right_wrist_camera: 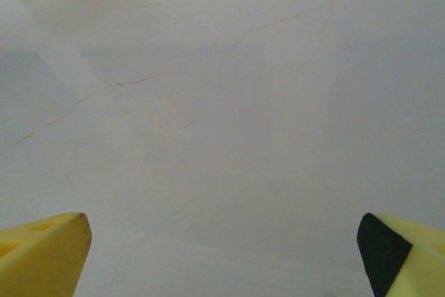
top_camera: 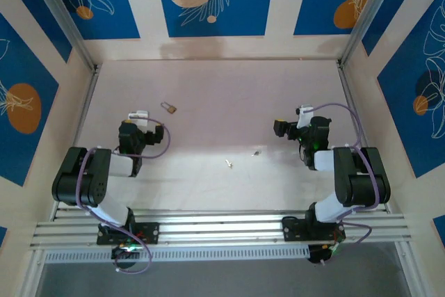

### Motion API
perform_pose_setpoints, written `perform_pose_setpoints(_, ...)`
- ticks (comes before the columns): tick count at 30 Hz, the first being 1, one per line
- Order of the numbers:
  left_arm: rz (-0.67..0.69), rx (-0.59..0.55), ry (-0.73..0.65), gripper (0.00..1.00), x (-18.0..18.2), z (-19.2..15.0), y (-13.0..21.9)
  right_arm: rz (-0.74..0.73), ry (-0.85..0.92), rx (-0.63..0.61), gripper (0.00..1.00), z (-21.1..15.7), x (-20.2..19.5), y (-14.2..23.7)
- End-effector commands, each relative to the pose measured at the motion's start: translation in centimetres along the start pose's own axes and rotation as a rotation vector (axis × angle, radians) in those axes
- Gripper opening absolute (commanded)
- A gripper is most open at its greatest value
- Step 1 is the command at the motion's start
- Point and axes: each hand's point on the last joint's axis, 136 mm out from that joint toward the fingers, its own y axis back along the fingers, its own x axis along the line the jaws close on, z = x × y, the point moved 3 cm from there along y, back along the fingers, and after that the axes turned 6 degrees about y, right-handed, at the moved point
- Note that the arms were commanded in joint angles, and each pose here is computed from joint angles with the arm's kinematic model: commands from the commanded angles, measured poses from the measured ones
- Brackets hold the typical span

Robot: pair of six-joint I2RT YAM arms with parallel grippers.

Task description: Unlock with the key

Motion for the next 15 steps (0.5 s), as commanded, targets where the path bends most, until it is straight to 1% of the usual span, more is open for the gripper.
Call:
perform_pose_setpoints(1, -0.021, -0.029, 0.011, 1.00, -0.16, 0.86, 0.16, 0.007, 0.016, -0.027, 0.99, 0.97, -0.04, -0.11)
perform_pose_setpoints(15, -0.019, -0.026, 0.012, 1.00, -0.10, 0.84, 0.11, -0.007, 0.021, -0.023, 0.99, 0.87, 0.00, -0.16)
